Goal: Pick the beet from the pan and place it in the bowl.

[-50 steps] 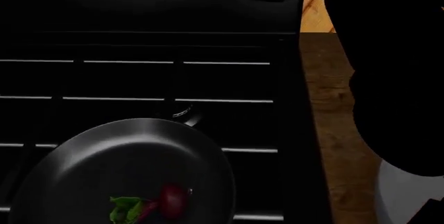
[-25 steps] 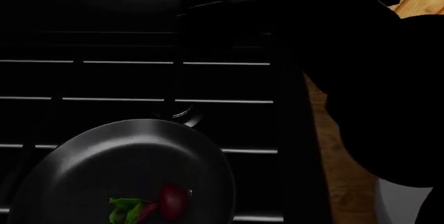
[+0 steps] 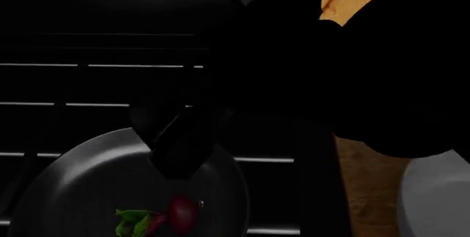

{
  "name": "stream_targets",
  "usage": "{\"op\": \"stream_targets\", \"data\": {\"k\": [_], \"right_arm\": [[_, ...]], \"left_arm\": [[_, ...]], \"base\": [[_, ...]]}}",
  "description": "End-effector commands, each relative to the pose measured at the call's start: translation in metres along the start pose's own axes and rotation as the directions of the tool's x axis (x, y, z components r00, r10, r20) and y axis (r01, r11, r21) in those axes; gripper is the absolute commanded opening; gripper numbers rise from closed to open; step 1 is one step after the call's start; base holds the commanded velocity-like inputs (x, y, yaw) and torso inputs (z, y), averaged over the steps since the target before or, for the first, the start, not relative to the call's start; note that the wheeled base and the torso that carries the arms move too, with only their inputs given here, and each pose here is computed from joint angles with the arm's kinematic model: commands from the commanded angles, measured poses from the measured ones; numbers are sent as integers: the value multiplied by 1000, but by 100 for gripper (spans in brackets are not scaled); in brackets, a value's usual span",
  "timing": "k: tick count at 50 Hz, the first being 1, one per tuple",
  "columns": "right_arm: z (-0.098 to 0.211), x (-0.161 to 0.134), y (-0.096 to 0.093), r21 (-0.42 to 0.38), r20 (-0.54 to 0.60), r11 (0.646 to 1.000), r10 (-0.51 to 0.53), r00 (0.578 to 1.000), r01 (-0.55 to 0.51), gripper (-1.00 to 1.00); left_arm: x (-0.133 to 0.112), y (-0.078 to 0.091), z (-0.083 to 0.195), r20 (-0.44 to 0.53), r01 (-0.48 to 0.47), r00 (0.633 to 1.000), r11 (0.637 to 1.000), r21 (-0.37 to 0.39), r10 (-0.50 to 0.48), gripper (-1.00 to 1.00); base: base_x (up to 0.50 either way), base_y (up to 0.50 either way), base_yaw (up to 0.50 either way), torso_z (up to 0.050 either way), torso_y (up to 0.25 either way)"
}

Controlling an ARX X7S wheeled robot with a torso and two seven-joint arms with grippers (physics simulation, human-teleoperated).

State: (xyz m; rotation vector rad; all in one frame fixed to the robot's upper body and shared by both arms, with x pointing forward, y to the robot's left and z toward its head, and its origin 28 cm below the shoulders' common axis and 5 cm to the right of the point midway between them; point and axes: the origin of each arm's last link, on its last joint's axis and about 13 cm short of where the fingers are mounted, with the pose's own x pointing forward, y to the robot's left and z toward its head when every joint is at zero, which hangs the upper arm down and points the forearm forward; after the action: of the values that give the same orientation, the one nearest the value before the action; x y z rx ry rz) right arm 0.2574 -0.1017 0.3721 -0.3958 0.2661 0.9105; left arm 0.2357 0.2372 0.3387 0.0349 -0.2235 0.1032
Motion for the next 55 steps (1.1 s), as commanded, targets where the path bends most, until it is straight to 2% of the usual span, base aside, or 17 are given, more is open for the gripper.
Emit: {"op": "stream_targets", "data": {"k": [1, 13, 21, 27, 55], "right_arm": [[-1, 7, -13, -90, -168, 979, 166, 972, -183, 100], [1, 16, -25, -143, -264, 958, 204, 943, -247, 100], [1, 27, -22, -176, -320, 930, 255, 912, -321, 100], [0, 33, -20, -171, -336, 913, 301, 892, -372, 100], [10, 50, -10, -288, -456, 850, 284, 844, -441, 100]], "left_arm": [[1, 0, -3, -10, -26, 1000, 1000, 7, 26, 100], [3, -4, -3, -19, -50, 999, 998, 23, 50, 100], [0, -2, -2, -20, -70, 997, 997, 33, 71, 100], [0, -2, -5, -26, -87, 996, 996, 32, 88, 100], [-6, 1, -12, -32, -158, 987, 987, 29, 159, 100]], "base": [[0, 0, 0, 0, 0], [0, 0, 0, 0, 0], [0, 0, 0, 0, 0], [0, 0, 0, 0, 0], [0, 0, 0, 0, 0]]}}
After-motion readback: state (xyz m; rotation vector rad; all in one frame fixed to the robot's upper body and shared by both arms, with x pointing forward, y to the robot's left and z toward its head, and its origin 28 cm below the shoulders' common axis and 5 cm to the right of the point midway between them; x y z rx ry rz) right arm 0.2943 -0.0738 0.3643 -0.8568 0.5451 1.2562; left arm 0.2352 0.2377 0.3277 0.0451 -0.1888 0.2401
